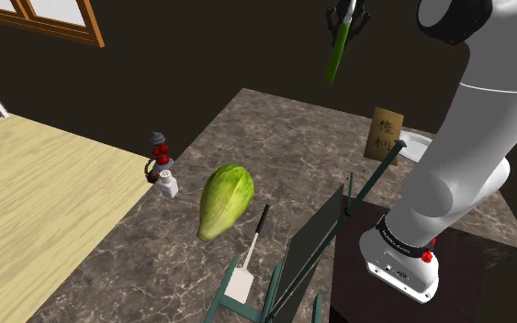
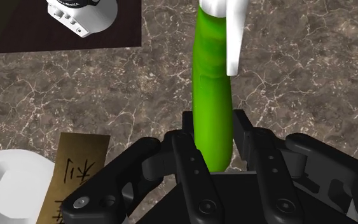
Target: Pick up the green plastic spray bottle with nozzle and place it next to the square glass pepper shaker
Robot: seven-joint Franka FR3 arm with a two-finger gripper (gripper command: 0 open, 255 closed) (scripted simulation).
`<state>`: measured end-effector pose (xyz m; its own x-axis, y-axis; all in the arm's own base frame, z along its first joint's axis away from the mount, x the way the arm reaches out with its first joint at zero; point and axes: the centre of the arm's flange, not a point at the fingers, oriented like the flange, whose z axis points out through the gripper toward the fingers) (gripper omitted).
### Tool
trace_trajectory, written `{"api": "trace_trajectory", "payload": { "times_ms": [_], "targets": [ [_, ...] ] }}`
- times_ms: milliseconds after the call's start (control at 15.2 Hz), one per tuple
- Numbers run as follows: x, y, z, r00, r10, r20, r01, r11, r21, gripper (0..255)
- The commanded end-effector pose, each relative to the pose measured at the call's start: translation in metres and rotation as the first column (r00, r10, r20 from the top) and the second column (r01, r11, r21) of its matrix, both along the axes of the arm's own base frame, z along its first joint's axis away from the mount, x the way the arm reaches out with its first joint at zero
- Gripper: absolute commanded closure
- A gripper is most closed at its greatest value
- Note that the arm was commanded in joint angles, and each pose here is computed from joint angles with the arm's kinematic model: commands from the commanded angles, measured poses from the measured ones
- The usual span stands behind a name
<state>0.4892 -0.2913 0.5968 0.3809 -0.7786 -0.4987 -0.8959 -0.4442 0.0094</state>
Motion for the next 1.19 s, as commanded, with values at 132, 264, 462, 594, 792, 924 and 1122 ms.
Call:
{"api": "trace_trajectory", "payload": {
  "times_ms": [132,264,462,594,792,924,1122],
  "targets": [
    [0.001,-0.001,0.021,1.0,0.0,0.0,0.0,1.0,0.0,255],
    [0.005,0.011,0.021,1.0,0.0,0.0,0.0,1.0,0.0,255],
    [0.018,0.047,0.01,1.0,0.0,0.0,0.0,1.0,0.0,255],
    [0.027,0.07,0.003,1.0,0.0,0.0,0.0,1.0,0.0,255],
    [0.04,0.106,-0.008,1.0,0.0,0.0,0.0,1.0,0.0,255],
    [0.049,0.13,-0.015,1.0,0.0,0.0,0.0,1.0,0.0,255],
    [0.062,0.166,-0.026,1.0,0.0,0.0,0.0,1.0,0.0,255]
  ]
}}
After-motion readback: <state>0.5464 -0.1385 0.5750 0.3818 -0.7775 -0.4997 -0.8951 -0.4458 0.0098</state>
